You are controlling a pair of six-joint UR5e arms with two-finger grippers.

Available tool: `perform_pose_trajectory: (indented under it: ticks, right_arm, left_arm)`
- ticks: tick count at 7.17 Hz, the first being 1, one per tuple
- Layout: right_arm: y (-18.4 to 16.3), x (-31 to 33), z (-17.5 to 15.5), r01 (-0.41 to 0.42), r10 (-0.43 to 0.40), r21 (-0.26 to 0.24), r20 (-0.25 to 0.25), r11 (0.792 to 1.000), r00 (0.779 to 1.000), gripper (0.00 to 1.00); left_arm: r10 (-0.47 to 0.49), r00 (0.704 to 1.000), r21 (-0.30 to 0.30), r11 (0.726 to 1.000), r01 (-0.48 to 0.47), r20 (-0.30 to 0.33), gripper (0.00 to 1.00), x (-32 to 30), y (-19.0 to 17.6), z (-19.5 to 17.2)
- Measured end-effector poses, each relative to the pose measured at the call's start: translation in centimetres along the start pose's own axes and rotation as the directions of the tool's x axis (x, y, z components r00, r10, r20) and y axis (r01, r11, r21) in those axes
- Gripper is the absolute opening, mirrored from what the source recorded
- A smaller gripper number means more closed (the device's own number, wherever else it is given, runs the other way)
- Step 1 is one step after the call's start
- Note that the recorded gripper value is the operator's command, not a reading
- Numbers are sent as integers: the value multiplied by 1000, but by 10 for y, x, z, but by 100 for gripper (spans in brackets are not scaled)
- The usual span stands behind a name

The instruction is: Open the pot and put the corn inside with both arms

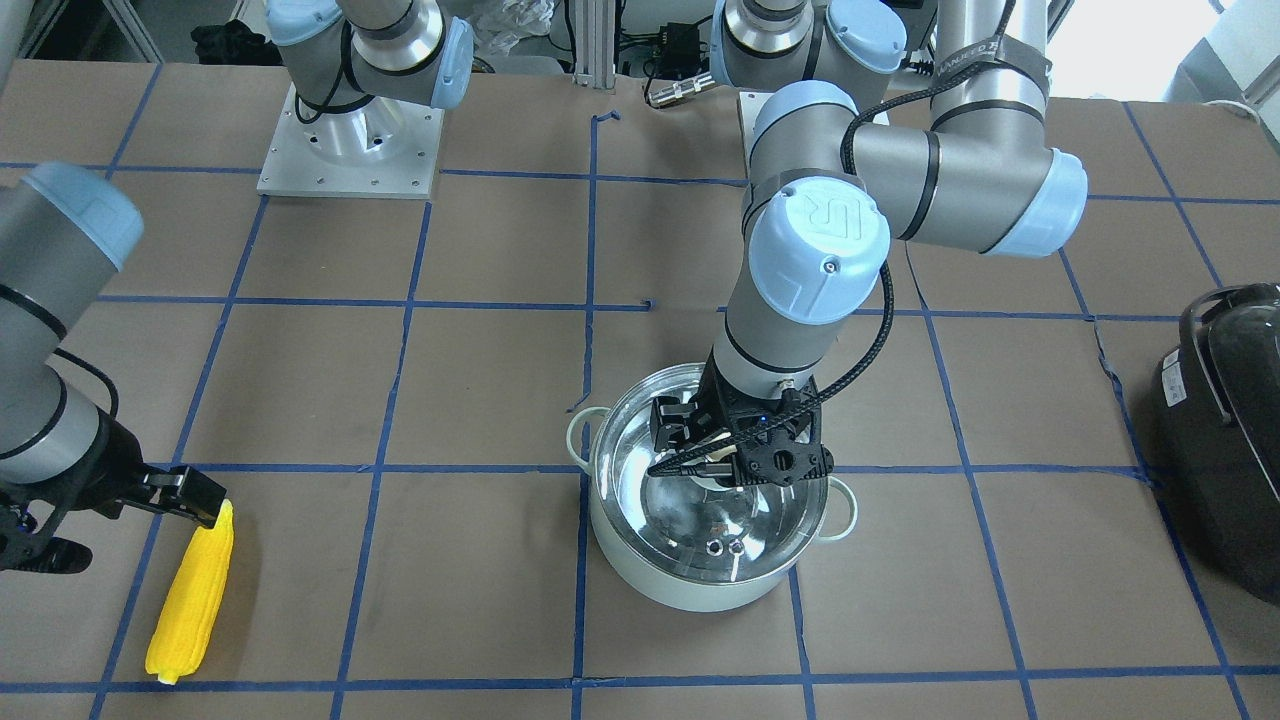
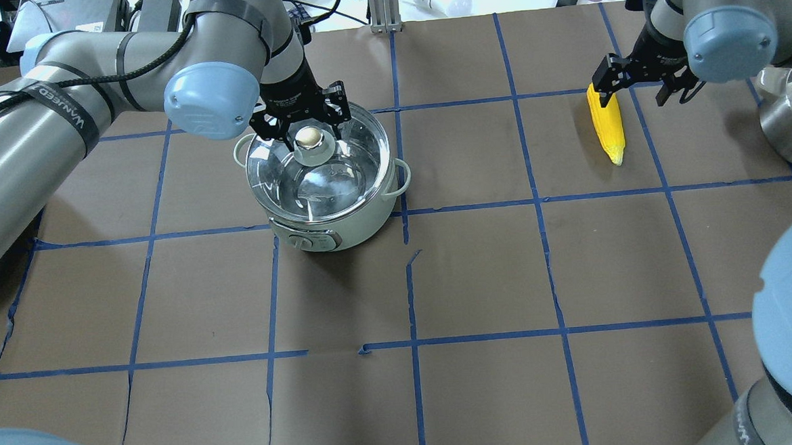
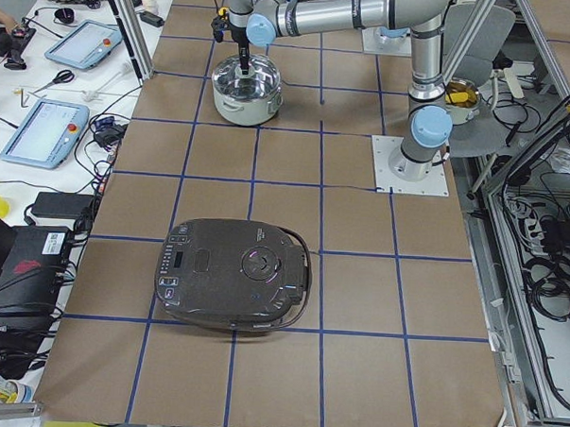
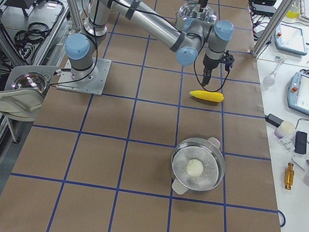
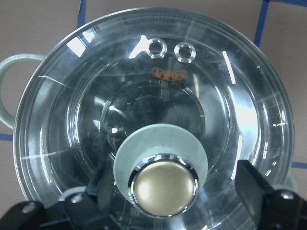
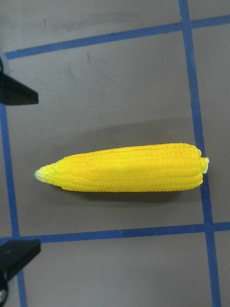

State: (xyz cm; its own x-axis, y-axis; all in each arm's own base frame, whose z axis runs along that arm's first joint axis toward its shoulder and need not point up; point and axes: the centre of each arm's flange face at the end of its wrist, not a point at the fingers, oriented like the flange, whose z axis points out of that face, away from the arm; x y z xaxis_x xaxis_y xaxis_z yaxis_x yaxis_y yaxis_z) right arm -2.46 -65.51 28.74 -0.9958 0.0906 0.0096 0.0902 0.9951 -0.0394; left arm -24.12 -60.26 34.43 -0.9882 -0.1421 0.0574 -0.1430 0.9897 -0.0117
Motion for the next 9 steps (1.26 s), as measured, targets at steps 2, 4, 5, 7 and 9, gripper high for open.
perform_pose_trajectory:
  ticks: [2,4,5,7,9]
  right_arm:
    - [-18,5,46,11,-11,24,-5,1000,1000,100]
    - [-29,9,80,27,-27,20,-27,999,999,100]
    - [-30,10,93,28,-28,8,-33,1000,999,92]
    - [-31,10,105,25,-26,-5,-34,1000,999,27]
    - [-31,10,104,25,-25,-2,-28,1000,999,0]
  left_arm:
    - [0,1000,-3,1000,0,0,35,0,0,1]
    - [-8,1000,1,1000,8,-1,31,0,0,-2]
    - [-12,1000,10,1000,12,-3,30,-1,1,-14]
    - [-22,1000,14,1000,22,-4,30,-10,3,-54]
    - [-51,999,20,999,51,-3,30,-73,-19,-89]
